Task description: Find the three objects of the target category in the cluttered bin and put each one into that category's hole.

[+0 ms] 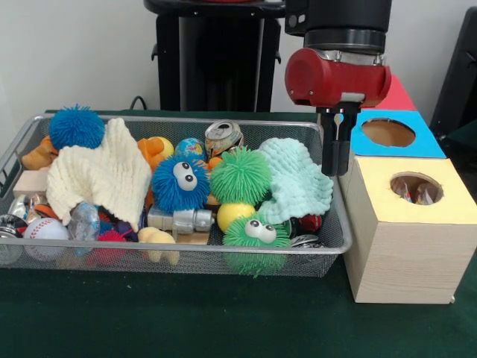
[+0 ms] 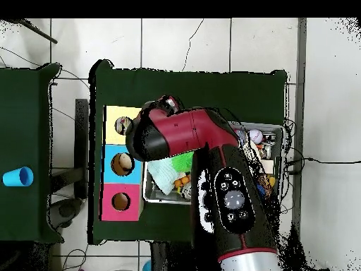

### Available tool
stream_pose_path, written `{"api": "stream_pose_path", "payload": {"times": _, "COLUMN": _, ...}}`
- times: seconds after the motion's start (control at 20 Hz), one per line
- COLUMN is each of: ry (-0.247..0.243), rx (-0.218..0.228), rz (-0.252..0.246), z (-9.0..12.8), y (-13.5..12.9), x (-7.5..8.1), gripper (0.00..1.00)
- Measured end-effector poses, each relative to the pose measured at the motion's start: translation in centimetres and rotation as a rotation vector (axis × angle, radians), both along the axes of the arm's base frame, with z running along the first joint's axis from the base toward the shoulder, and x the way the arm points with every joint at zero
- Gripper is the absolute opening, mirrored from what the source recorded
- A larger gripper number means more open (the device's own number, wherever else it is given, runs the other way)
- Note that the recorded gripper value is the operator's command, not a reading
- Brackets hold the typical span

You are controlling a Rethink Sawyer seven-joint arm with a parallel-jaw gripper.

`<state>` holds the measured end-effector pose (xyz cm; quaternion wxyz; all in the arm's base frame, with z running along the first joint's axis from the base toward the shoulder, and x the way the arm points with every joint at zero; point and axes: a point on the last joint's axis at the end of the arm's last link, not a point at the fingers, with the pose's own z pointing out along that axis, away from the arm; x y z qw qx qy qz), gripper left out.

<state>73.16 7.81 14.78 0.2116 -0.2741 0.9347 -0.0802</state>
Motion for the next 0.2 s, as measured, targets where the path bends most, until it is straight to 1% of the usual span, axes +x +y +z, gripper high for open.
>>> {"api": "stream_pose_path", "payload": {"times": 0.2, "ry": -0.003, "rx": -0.005, "rz": 0.015, "z": -0.08, "y": 0.36, "x": -0.03, "gripper": 0.00}}
